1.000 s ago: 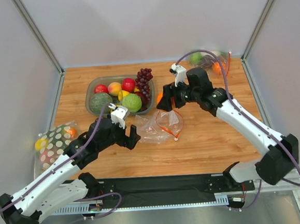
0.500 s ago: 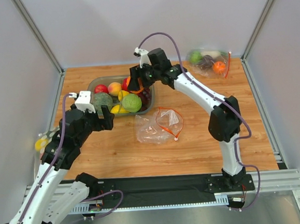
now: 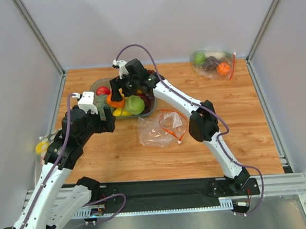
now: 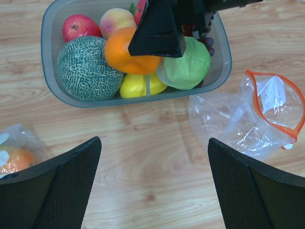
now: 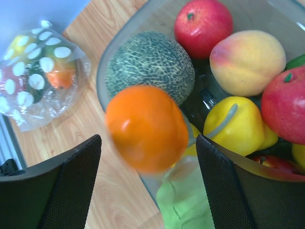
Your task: Open the zip-top bag and remove the fake food
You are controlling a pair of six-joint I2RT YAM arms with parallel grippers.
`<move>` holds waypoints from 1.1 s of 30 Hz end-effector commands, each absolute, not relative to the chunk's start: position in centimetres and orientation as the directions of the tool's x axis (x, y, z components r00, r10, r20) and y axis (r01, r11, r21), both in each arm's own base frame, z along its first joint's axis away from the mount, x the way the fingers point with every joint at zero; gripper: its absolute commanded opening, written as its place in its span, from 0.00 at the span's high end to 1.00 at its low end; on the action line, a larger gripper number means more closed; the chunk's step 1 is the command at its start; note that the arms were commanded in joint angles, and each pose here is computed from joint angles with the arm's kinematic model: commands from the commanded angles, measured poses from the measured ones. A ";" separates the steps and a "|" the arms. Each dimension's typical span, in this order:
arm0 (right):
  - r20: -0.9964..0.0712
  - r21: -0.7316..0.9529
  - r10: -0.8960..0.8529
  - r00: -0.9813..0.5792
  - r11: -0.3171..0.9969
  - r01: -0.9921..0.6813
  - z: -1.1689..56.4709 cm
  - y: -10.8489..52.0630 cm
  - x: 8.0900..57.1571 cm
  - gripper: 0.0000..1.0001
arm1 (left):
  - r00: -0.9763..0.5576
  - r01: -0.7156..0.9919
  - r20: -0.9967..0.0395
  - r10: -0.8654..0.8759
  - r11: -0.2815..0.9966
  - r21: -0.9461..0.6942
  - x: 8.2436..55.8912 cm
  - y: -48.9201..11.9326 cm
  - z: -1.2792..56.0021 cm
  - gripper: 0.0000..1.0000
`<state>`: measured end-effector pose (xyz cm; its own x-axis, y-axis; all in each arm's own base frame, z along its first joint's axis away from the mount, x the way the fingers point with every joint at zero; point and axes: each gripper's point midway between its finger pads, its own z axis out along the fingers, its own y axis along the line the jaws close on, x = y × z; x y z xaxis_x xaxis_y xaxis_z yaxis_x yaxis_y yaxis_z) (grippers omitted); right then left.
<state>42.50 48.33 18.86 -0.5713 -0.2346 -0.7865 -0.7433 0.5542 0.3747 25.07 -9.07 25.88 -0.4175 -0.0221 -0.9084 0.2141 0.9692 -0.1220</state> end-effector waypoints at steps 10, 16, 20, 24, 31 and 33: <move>-0.857 0.292 -0.141 -0.495 0.659 -0.693 19.2 48.4 46.8 0.16 | -0.413 0.243 -0.911 -0.023 0.961 -0.134 25.3 -9.1 25.7 0.01; -0.905 0.281 -0.070 -0.419 0.642 -0.714 23.8 47.8 46.8 0.14 | -0.423 0.256 -0.905 -0.045 0.952 -0.167 25.5 -9.3 25.6 0.01; -0.936 0.252 -0.025 -0.351 0.649 -0.718 27.0 46.7 46.8 0.13 | -0.421 0.261 -0.906 -0.051 0.949 -0.175 25.5 -9.3 25.5 0.01; -0.952 0.213 -0.012 -0.305 0.688 -0.693 29.2 44.3 47.3 0.12 | -0.406 0.272 -0.913 -0.037 0.949 -0.159 25.4 -9.2 25.8 0.01; -0.960 0.135 -0.044 -0.276 0.792 -0.596 30.5 35.4 45.4 0.11 | -0.385 0.260 -0.922 -0.036 0.954 -0.146 25.4 -8.7 26.1 0.01; -0.950 0.124 -0.065 -0.306 0.819 -0.560 29.5 32.0 43.2 0.11 | -0.381 0.258 -0.924 -0.037 0.955 -0.145 25.4 -8.7 26.2 0.01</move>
